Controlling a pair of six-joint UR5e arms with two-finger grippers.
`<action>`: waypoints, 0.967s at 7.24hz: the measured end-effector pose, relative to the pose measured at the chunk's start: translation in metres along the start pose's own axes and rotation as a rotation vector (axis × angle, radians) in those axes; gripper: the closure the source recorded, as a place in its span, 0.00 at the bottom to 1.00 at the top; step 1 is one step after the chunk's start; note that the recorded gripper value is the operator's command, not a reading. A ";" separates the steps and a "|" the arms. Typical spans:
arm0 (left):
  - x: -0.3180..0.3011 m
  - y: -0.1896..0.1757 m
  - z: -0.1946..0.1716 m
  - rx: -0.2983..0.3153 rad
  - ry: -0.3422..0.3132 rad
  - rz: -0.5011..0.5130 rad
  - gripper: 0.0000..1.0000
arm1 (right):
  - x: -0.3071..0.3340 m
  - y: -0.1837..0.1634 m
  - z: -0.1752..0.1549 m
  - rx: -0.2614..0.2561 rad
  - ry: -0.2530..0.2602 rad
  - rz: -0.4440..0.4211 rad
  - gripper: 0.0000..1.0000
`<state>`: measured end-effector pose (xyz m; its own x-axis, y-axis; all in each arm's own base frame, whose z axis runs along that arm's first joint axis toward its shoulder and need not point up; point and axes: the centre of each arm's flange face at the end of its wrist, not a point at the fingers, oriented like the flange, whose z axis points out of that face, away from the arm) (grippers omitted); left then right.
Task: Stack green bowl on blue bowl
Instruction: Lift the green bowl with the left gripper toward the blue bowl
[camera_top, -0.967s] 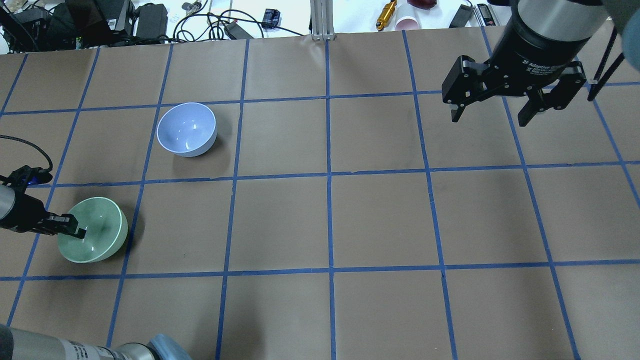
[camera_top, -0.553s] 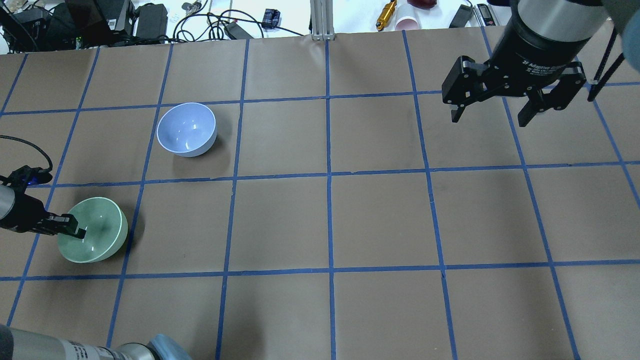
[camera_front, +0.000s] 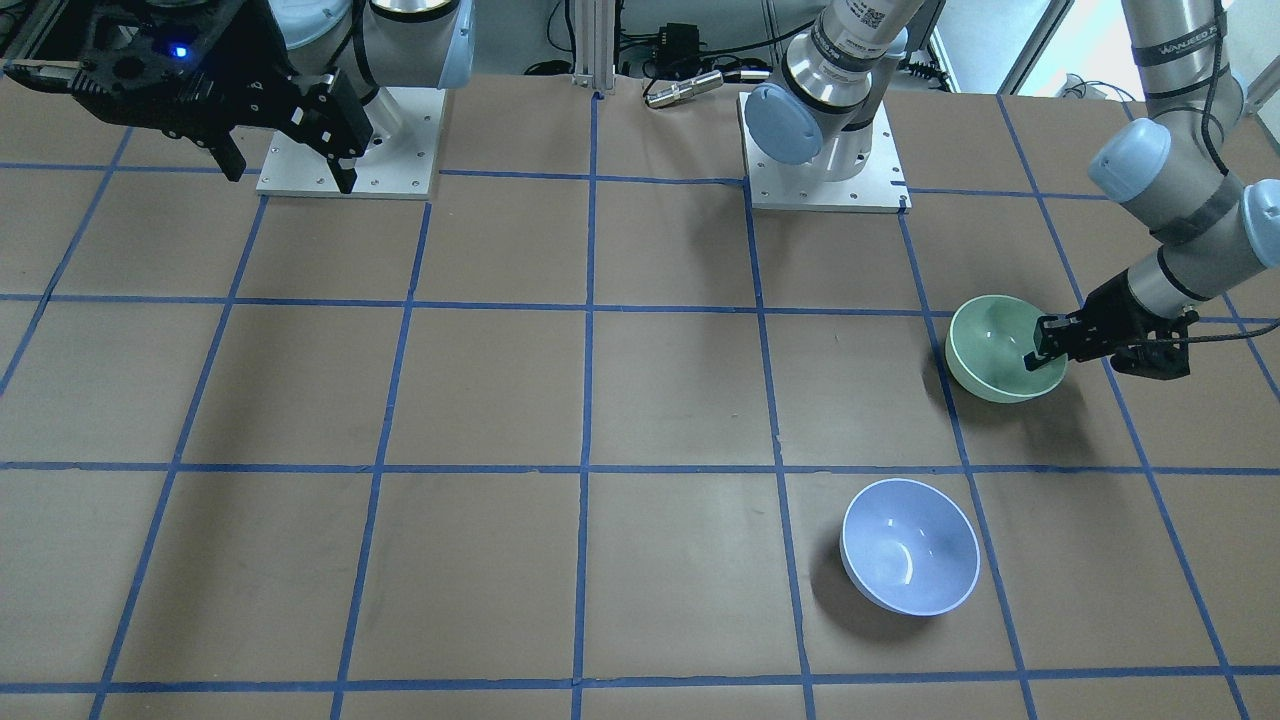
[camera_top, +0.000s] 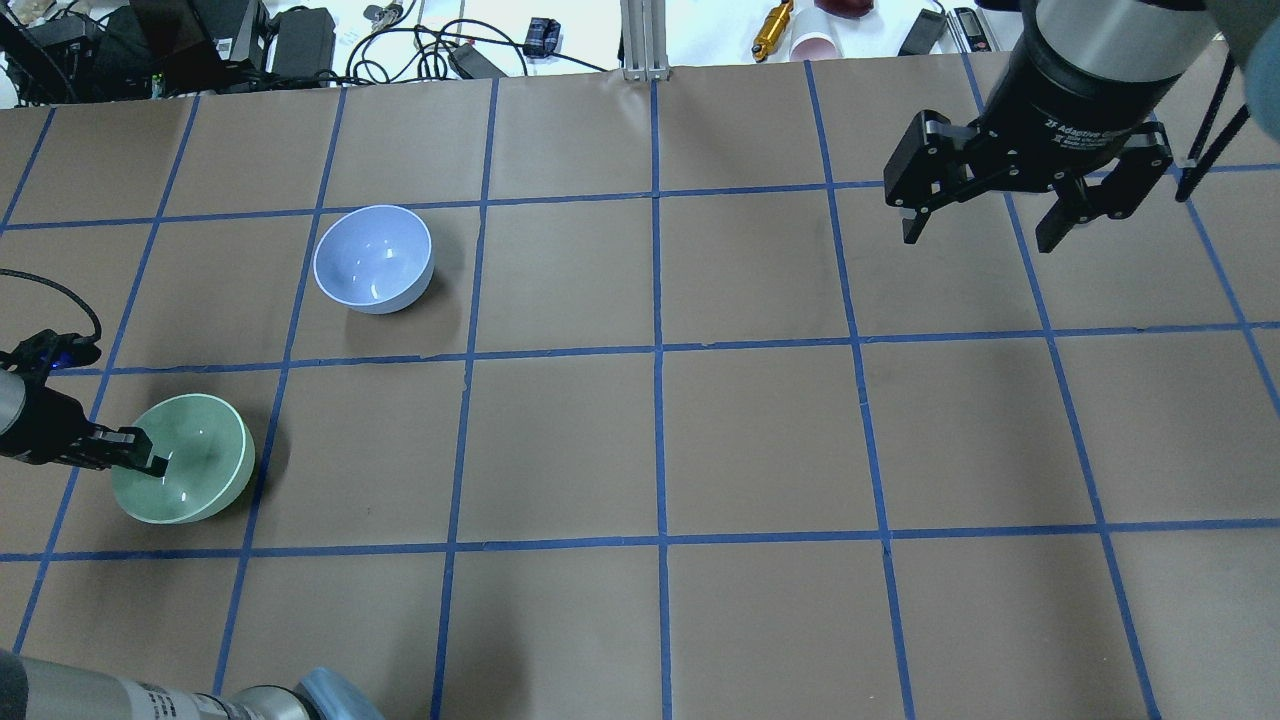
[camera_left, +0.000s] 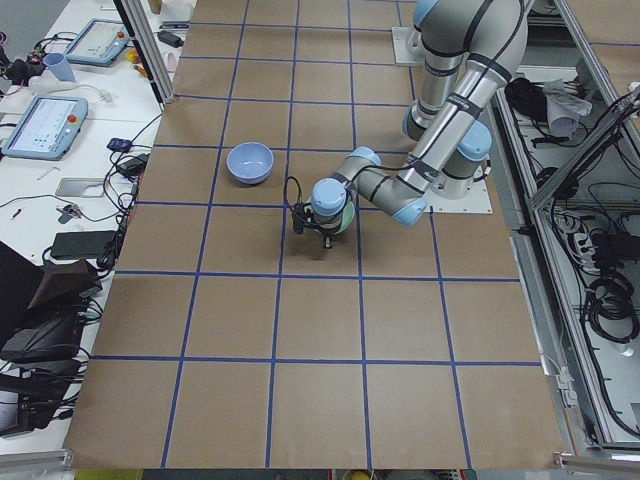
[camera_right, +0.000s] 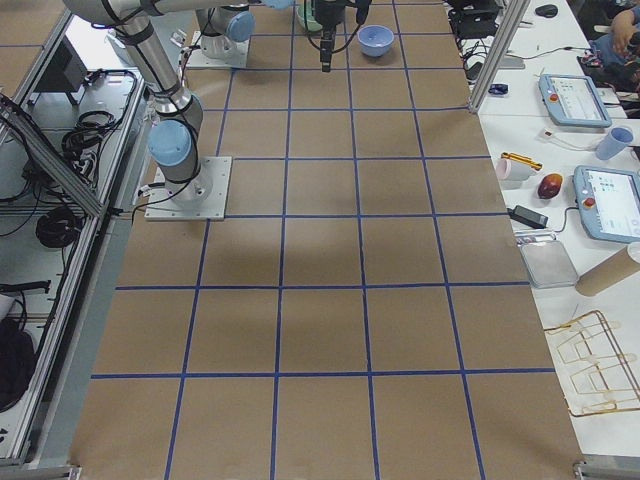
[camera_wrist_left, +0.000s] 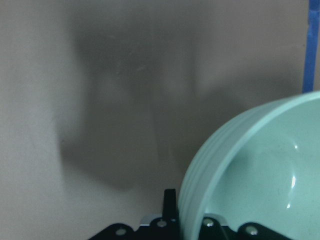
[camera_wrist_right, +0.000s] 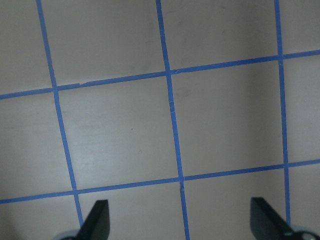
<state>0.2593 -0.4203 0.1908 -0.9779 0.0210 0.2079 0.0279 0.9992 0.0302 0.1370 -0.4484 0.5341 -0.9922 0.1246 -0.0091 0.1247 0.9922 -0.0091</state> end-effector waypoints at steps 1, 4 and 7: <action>0.002 -0.001 -0.005 0.007 0.003 0.002 1.00 | 0.000 0.000 0.000 0.000 0.000 0.000 0.00; 0.009 -0.008 -0.021 0.025 0.039 0.003 1.00 | 0.000 0.000 0.000 0.000 0.000 0.000 0.00; 0.040 -0.055 -0.077 0.037 0.057 0.056 1.00 | 0.000 0.000 0.000 0.000 0.000 0.000 0.00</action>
<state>0.2342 -0.4774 0.2730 -0.9616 0.0763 0.2635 0.0738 0.9971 -0.0193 0.1370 -0.4484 0.5340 -0.9922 0.1245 -0.0092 0.1246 0.9922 -0.0094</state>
